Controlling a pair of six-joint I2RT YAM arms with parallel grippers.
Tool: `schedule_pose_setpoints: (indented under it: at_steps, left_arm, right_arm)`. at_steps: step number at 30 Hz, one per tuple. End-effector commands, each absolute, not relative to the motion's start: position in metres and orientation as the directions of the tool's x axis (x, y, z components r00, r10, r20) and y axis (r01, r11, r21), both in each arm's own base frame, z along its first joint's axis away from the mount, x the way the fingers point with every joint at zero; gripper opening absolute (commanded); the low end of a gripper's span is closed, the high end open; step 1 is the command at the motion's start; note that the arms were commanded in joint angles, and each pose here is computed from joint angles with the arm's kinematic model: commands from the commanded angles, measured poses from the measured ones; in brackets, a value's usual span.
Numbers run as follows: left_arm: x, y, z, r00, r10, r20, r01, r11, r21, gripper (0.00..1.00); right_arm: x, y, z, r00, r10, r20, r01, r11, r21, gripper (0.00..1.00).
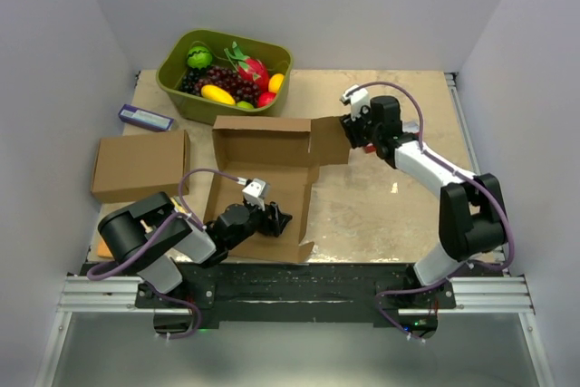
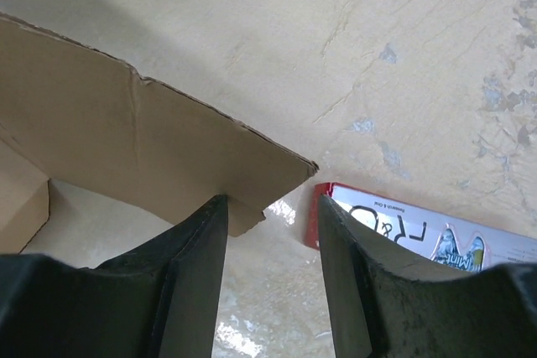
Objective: Fold the paper box
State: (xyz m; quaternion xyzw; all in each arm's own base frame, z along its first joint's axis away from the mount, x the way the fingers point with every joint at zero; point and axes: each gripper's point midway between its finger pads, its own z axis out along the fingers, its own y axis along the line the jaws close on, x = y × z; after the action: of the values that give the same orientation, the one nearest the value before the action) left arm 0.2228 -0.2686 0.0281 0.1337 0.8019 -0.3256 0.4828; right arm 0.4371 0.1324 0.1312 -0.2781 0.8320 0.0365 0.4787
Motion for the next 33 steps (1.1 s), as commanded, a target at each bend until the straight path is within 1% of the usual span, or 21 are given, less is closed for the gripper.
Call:
schedule_pose_setpoints:
  at_steps: [1,3,5,6,7,8,9,13,14,16,18,20,22,23,24,26,27,28,29,30,33]
  left_arm:
    - [0.209,-0.251,-0.007,-0.58,-0.025,-0.814,0.475,0.802,-0.363,0.67]
    - [0.212,-0.255,-0.004,-0.58,-0.038,-0.814,0.468,0.802,-0.371,0.67]
    - [0.214,-0.257,-0.005,-0.592,-0.051,-0.804,0.452,0.806,-0.383,0.68]
    - [0.215,-0.258,-0.005,-0.594,-0.054,-0.802,0.446,0.808,-0.385,0.68]
    - [0.217,-0.261,-0.005,-0.598,-0.058,-0.8,0.442,0.808,-0.389,0.68]
    - [0.218,-0.261,-0.006,-0.601,-0.059,-0.797,0.439,0.809,-0.392,0.69]
    - [0.219,-0.262,-0.006,-0.603,-0.061,-0.795,0.434,0.811,-0.392,0.69]
    - [0.222,-0.262,-0.005,-0.612,-0.08,-0.787,0.405,0.822,-0.399,0.7]
    - [0.224,-0.264,-0.004,-0.609,-0.083,-0.789,0.404,0.823,-0.399,0.7]
    - [0.224,-0.264,-0.004,-0.611,-0.083,-0.788,0.403,0.823,-0.4,0.7]
    - [0.224,-0.266,-0.003,-0.611,-0.084,-0.787,0.409,0.818,-0.405,0.7]
    - [0.223,-0.266,-0.004,-0.613,-0.084,-0.786,0.409,0.817,-0.407,0.7]
    - [0.223,-0.266,-0.002,-0.608,-0.087,-0.789,0.415,0.812,-0.409,0.7]
    - [0.223,-0.266,-0.002,-0.609,-0.088,-0.789,0.416,0.811,-0.412,0.7]
    - [0.221,-0.265,-0.004,-0.61,-0.085,-0.788,0.417,0.811,-0.41,0.7]
    - [0.22,-0.264,-0.005,-0.613,-0.086,-0.786,0.415,0.811,-0.412,0.7]
    - [0.219,-0.263,-0.005,-0.614,-0.086,-0.785,0.414,0.811,-0.413,0.7]
    - [0.218,-0.261,-0.005,-0.612,-0.087,-0.786,0.411,0.813,-0.411,0.7]
    - [0.217,-0.259,-0.006,-0.613,-0.086,-0.785,0.41,0.815,-0.409,0.69]
    - [0.217,-0.258,-0.005,-0.612,-0.09,-0.786,0.409,0.815,-0.411,0.69]
    - [0.217,-0.257,-0.005,-0.611,-0.09,-0.787,0.406,0.817,-0.409,0.69]
  right_arm:
    - [0.46,0.136,0.181,-0.293,-0.344,-0.892,-0.44,0.877,-0.194,0.49]
    - [0.454,0.14,0.19,-0.301,-0.292,-0.908,-0.437,0.888,-0.141,0.49]
    - [0.437,0.151,0.205,-0.304,-0.228,-0.925,-0.475,0.878,-0.06,0.49]
    - [0.428,0.158,0.21,-0.329,-0.163,-0.93,-0.48,0.877,0.016,0.49]
    - [0.416,0.161,0.222,-0.329,-0.129,-0.935,-0.496,0.867,0.055,0.48]
    - [0.401,0.168,0.218,-0.361,-0.111,-0.926,-0.528,0.843,0.104,0.48]
    - [0.393,0.17,0.22,-0.403,-0.046,-0.914,-0.503,0.846,0.179,0.47]
    - [0.35,0.164,0.232,-0.448,0.058,-0.892,-0.462,0.839,0.287,0.45]
    - [0.334,0.164,0.241,-0.43,0.079,-0.899,-0.479,0.824,0.301,0.45]
    - [0.311,0.175,0.253,-0.447,0.124,-0.886,-0.522,0.768,0.37,0.45]
    - [0.289,0.186,0.264,-0.453,0.134,-0.881,-0.558,0.728,0.398,0.44]
    - [0.271,0.203,0.26,-0.485,0.101,-0.868,-0.568,0.719,0.401,0.43]
    - [0.269,0.212,0.247,-0.514,0.086,-0.853,-0.53,0.75,0.395,0.43]
    - [0.262,0.226,0.24,-0.532,0.069,-0.844,-0.547,0.733,0.404,0.43]
    - [0.264,0.234,0.226,-0.576,0.078,-0.814,-0.516,0.737,0.436,0.42]
    - [0.267,0.251,0.213,-0.586,0.1,-0.804,-0.513,0.723,0.463,0.41]
    - [0.272,0.256,0.204,-0.607,0.119,-0.786,-0.485,0.727,0.485,0.4]
    - [0.29,0.257,0.18,-0.617,0.129,-0.776,-0.429,0.772,0.469,0.4]
    - [0.299,0.258,0.168,-0.62,0.125,-0.774,-0.407,0.792,0.454,0.4]
    - [0.312,0.252,0.164,-0.605,0.135,-0.784,-0.363,0.83,0.423,0.4]
    - [0.335,0.245,0.141,-0.608,0.136,-0.782,-0.272,0.89,0.366,0.4]
